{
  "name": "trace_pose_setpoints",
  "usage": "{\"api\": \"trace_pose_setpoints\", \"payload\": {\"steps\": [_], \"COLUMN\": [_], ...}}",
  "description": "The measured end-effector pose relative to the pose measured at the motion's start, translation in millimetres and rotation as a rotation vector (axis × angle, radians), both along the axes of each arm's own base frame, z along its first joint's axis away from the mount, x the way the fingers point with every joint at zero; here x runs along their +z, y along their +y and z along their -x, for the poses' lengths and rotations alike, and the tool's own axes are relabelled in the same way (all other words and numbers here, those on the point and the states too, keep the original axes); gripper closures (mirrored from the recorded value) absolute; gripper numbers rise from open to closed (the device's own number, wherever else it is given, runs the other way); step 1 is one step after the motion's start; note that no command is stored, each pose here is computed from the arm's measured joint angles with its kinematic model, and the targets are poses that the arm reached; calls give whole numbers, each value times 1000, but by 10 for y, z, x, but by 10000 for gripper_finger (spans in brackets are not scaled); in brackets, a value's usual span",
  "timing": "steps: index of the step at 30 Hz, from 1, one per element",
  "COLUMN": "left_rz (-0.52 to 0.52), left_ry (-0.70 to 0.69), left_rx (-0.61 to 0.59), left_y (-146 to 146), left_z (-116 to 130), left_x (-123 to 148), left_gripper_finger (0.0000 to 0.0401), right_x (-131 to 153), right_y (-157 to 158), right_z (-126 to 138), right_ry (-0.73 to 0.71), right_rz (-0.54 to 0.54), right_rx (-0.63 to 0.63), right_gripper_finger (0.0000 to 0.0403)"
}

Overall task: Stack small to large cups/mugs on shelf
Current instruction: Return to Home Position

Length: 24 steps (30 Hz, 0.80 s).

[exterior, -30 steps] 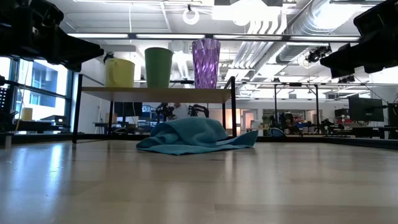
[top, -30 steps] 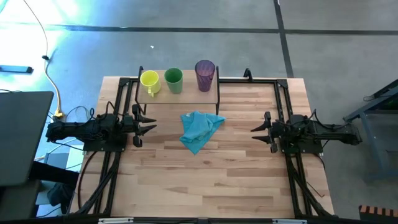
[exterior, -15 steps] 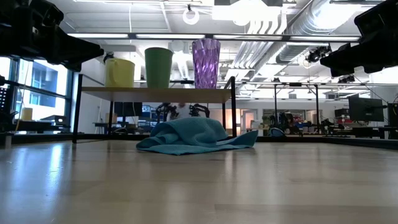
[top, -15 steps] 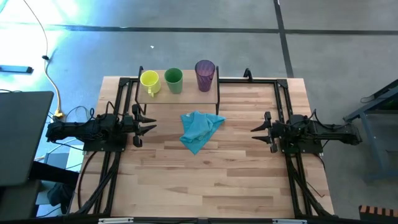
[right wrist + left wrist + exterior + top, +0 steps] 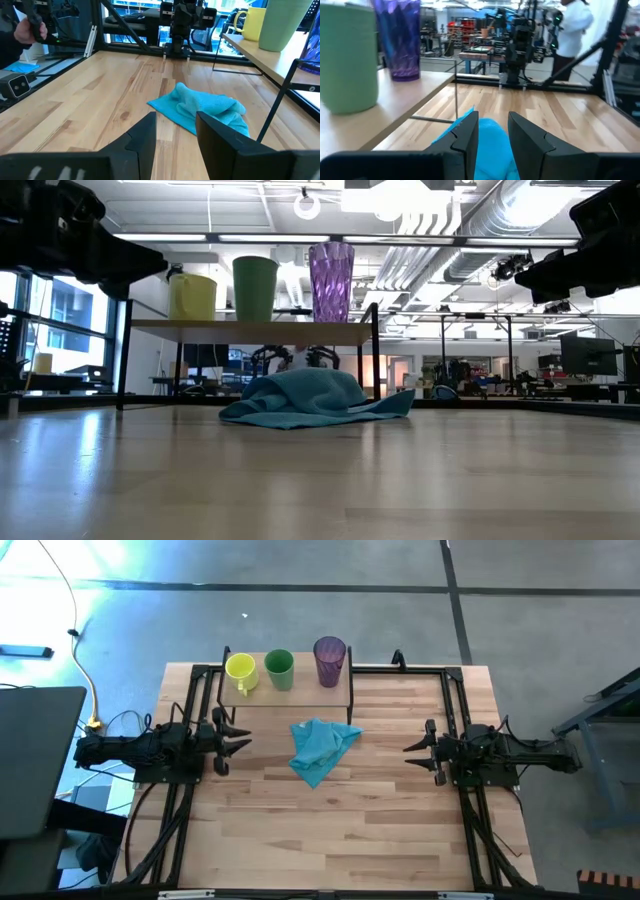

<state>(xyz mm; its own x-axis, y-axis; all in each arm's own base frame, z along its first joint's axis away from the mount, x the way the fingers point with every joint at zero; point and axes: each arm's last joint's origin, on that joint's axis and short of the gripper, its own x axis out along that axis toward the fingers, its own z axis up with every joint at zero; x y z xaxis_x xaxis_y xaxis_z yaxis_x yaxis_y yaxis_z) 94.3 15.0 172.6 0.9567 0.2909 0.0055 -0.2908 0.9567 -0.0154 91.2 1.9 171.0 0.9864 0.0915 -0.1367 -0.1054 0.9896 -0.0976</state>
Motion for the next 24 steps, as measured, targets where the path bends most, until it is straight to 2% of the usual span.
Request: {"api": "trace_pose_setpoints", "payload": {"steps": [3, 20, 24], "left_rz": [19, 16, -9], "left_ry": [-10, -9, -1], "left_rx": [31, 31, 31], "left_y": [8, 9, 8], "left_z": [3, 3, 3], "left_x": [4, 5, 5], "left_gripper_finger": [306, 306, 306], "right_x": [0, 0, 0], "right_y": [0, 0, 0], "right_z": [0, 0, 0], "right_ry": [0, 0, 0], "right_rz": [0, 0, 0], "right_rx": [0, 0, 0], "right_gripper_finger": [275, 275, 275]}}
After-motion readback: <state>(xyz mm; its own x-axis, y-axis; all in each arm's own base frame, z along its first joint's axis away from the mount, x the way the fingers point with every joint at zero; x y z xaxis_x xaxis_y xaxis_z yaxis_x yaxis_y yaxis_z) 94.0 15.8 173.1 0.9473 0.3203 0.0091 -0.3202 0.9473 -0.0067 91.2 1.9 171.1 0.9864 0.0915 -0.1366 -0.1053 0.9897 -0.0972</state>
